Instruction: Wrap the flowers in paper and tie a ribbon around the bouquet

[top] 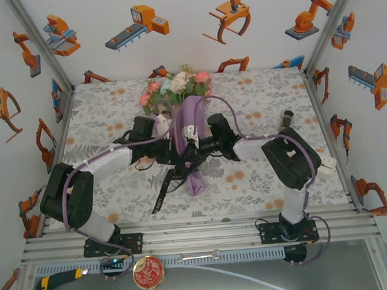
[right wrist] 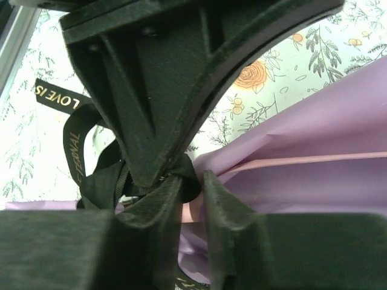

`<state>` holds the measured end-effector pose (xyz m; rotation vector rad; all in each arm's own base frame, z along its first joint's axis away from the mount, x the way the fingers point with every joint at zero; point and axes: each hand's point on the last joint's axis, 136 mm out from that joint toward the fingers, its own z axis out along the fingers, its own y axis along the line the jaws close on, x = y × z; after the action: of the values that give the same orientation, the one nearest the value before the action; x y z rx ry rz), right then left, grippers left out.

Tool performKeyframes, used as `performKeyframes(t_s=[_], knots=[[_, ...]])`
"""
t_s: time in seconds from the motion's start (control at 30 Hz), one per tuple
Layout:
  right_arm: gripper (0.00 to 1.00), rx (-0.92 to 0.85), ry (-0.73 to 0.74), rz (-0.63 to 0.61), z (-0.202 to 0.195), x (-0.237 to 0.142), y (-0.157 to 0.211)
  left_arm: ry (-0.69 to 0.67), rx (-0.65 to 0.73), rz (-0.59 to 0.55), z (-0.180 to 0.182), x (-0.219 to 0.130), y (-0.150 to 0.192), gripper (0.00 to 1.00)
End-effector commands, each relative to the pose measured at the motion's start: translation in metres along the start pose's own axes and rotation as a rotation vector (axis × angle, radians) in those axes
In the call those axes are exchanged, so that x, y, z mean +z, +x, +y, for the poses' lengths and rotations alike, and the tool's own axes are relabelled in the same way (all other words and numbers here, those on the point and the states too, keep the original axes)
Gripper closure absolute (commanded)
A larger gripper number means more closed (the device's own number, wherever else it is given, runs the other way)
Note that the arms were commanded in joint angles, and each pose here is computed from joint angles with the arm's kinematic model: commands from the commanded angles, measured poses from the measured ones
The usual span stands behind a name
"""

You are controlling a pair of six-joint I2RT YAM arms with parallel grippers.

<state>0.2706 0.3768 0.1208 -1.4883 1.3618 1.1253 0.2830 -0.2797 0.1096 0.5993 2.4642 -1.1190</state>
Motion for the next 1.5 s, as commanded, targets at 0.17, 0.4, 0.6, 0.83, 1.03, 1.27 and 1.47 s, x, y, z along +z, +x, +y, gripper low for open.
performKeyframes(t_s=[0.17,0.4,0.6,0.83,1.03,1.27,1.47], knots=[[1.0,-0.036,-0.051,-0.021,0.025,0.0,-0.027,-0.043,0.109,-0.184,-0.012,-0.024,-0.049,0.73],[1.0,0.01,0.171,0.08,-0.001,-0.016,-0.022,-0.184,-0.051,-0.295,0.001,-0.061,-0.04,0.39],[1.0,0.051,0.194,0.056,-0.001,-0.021,-0.032,-0.422,-0.457,-0.31,0.05,-0.087,0.026,0.38],[1.0,0.086,0.215,0.065,-0.002,-0.023,-0.032,-0.218,-0.568,-0.232,0.037,-0.055,0.065,0.56],[1.0,0.097,0.235,0.068,-0.006,-0.024,-0.031,-0.348,-0.626,-0.188,0.058,-0.045,0.077,0.58],[1.0,0.139,0.275,0.054,-0.013,-0.027,-0.039,-0.42,-0.572,-0.133,0.066,-0.025,0.077,0.71],[1.0,0.244,0.55,0.114,-0.032,-0.064,-0.03,-0.575,-0.6,-0.191,0.087,-0.065,0.071,1.0]])
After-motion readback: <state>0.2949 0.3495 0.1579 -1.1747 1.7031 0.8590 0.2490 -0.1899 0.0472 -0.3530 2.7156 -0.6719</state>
